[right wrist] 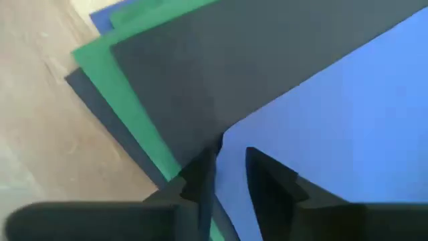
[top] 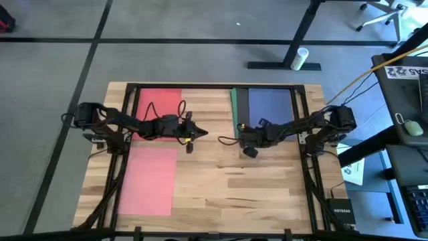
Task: Organize paper
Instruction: Put the violet paper on the bottom right of the table
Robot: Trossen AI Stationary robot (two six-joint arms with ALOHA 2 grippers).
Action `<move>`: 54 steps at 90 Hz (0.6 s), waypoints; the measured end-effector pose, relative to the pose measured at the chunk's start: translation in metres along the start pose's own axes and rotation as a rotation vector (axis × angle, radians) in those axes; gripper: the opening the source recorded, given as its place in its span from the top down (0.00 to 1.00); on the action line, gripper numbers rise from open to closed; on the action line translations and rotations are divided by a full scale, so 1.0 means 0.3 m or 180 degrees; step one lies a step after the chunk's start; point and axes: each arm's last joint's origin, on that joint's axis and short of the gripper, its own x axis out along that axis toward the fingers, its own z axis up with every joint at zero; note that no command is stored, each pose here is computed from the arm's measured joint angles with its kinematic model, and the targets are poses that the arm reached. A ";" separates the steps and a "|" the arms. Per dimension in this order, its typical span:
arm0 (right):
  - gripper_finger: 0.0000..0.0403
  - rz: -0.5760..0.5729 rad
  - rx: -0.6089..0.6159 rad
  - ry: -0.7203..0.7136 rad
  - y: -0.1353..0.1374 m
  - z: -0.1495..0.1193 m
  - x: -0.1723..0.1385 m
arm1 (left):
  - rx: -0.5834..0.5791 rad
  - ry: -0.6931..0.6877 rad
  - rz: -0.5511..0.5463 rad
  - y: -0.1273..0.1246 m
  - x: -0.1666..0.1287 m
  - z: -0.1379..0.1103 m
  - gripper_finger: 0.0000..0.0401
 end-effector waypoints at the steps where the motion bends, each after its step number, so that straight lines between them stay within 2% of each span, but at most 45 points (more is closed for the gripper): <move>1: 0.90 0.0003 -0.0006 0.0003 0.000 -0.001 0.000 | 0.0000 0.0000 -0.0001 0.000 0.000 0.000 1.00; 10: 0.98 0.0021 -0.0084 0.0009 0.003 -0.003 0.000 | 0.0000 0.0005 0.0000 0.000 0.000 0.000 1.00; 29: 1.00 0.0226 -0.0120 0.0071 0.022 0.001 -0.017 | -0.0001 0.0038 -0.0003 0.000 0.000 -0.004 1.00; 54: 1.00 0.0576 -0.0269 0.0157 0.098 0.040 -0.151 | -0.0001 0.0091 -0.0005 0.000 0.000 -0.009 1.00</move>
